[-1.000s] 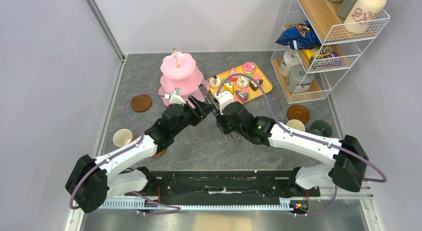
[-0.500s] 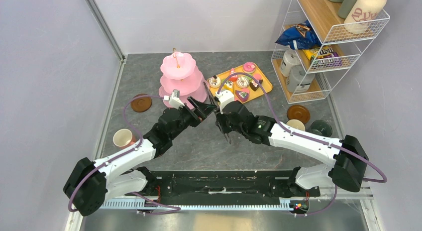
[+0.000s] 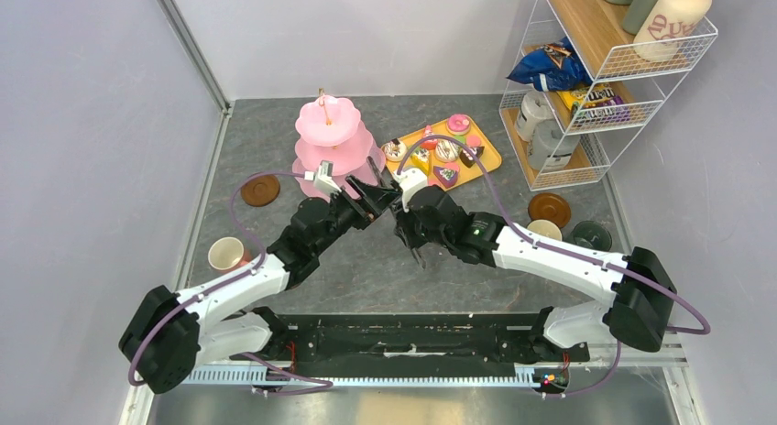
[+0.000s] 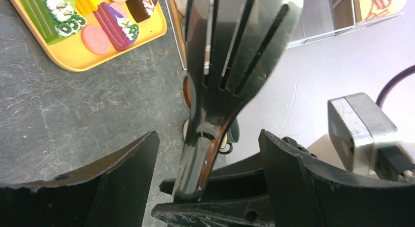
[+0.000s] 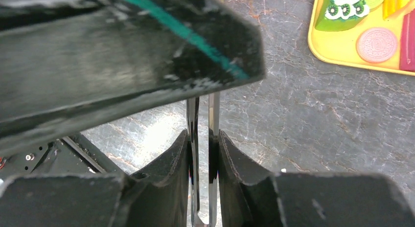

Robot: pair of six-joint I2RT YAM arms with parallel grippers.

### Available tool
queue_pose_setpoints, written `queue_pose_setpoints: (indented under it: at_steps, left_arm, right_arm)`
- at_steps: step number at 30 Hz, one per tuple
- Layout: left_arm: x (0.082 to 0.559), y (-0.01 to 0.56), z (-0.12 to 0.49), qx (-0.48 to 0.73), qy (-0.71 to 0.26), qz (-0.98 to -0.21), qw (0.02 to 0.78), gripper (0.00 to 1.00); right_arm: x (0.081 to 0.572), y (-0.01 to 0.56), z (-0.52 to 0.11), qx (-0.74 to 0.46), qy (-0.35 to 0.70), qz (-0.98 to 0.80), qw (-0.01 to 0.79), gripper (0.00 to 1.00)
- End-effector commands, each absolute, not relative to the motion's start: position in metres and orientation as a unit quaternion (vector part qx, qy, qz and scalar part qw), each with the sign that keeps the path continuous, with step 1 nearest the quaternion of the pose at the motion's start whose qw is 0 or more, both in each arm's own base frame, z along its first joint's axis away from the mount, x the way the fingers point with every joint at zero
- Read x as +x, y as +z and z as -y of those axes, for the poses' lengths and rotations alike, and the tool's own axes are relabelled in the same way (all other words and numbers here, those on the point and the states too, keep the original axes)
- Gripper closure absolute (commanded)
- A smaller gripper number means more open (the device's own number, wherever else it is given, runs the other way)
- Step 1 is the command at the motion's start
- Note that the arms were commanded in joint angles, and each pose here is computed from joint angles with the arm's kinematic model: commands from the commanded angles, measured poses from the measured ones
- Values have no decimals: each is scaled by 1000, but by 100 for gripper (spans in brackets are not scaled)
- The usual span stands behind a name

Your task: Serve the afternoon tea

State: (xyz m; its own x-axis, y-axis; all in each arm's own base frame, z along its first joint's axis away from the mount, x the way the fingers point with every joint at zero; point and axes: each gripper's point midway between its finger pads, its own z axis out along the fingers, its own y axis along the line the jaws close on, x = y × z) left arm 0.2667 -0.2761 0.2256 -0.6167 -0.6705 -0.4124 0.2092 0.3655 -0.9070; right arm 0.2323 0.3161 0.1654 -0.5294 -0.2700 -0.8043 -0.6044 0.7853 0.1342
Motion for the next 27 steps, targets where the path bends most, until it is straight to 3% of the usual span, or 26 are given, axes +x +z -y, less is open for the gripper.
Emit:
queue_pose_setpoints:
  at_steps: [1, 5, 19, 27]
  left_arm:
    - [279, 244, 278, -165, -540, -702, 433, 20]
    - [282, 237, 279, -167, -536, -706, 431, 31]
    - [281, 238, 274, -204, -548, -696, 417, 96]
    - [281, 221, 265, -269, -529, -711, 379, 98]
  right_arm:
    - [233, 196, -333, -263, 242, -830, 429, 72]
    - [232, 198, -334, -268, 248, -827, 428, 72]
    - [232, 197, -338, -272, 252, -827, 423, 69]
    - [234, 194, -341, -273, 244, -833, 414, 60]
